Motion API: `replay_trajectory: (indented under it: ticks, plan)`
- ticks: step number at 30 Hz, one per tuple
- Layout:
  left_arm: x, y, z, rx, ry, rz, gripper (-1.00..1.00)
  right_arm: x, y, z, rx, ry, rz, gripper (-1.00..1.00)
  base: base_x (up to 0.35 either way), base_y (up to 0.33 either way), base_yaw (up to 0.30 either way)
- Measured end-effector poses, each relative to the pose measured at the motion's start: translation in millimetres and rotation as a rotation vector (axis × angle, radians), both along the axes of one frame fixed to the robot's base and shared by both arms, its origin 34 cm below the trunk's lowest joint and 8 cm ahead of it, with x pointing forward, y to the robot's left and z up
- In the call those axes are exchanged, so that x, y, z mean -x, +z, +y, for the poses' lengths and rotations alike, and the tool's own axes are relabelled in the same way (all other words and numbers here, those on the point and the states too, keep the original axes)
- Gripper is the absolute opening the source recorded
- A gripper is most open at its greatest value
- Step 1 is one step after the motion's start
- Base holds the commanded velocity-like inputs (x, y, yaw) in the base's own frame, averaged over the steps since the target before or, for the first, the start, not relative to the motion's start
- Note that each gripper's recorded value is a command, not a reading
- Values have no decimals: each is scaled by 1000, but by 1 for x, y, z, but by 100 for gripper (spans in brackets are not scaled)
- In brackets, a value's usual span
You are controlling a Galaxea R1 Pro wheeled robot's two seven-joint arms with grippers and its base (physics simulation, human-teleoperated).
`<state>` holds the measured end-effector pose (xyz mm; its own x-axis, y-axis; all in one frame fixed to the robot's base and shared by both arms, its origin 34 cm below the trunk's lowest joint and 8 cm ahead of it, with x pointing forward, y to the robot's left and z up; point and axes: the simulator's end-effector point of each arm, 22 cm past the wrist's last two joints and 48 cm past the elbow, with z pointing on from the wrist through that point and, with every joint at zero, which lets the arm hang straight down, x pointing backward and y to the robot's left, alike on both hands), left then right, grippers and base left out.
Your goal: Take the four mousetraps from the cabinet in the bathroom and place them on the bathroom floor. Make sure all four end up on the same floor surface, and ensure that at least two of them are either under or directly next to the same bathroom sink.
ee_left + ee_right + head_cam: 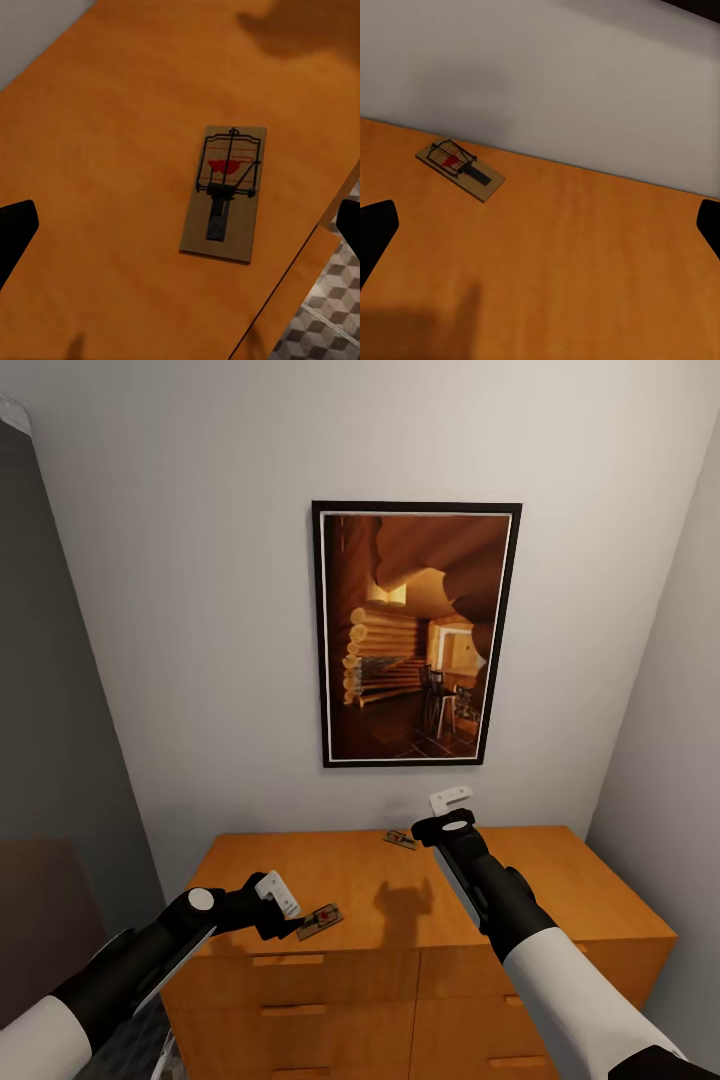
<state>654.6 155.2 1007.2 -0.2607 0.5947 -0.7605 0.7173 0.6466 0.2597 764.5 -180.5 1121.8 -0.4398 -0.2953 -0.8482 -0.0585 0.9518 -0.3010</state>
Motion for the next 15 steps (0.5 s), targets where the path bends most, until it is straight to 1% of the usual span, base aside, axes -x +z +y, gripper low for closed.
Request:
replay_trajectory:
  ticks: [11,15]
  plan:
    - [0,0,0,0,0,-1,100,0,0,0,0,0,0,100,5,-3,0]
    - [0,1,0,0,0,-2,100,0,0,0,0,0,0,100,152,-111,0]
